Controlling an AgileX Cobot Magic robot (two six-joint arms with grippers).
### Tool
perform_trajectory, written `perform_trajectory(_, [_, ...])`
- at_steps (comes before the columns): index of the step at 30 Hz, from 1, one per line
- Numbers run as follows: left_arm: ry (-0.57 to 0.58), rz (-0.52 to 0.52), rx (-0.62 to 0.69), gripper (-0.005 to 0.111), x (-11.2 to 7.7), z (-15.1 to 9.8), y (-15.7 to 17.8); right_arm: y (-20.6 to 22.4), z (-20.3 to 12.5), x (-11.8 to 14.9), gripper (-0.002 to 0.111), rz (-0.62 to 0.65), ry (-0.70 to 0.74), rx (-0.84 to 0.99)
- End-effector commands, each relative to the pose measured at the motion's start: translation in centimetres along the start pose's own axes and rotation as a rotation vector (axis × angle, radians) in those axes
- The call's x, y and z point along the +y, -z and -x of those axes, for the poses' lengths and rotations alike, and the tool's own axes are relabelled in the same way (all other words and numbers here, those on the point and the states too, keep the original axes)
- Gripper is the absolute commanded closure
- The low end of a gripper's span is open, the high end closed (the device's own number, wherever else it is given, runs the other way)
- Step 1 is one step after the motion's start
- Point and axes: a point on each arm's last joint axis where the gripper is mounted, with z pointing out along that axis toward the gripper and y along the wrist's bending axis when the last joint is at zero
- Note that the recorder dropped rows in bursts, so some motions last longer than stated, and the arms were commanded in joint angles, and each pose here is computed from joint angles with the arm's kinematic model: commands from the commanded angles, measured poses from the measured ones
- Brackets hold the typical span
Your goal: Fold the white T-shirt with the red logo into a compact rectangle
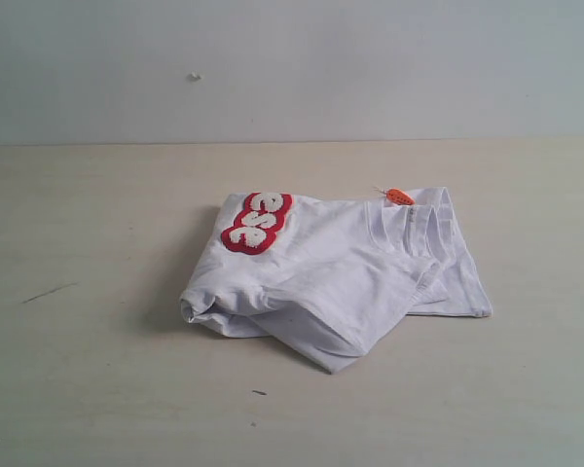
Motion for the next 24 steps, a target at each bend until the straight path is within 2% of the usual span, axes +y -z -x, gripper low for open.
perform_trajectory(1, [0.005, -0.001, -0.010, 0.107, -0.01, 0.07, 0.03, 0.02, -0.66, 0.08, 0.108, 0.008, 0.001, 0.060])
perform_trajectory(24, [0.005, -0.001, -0.010, 0.107, -0.01, 0.07, 0.03, 0.03, -0.84, 0.10, 0.108, 0.010, -0.031, 0.080])
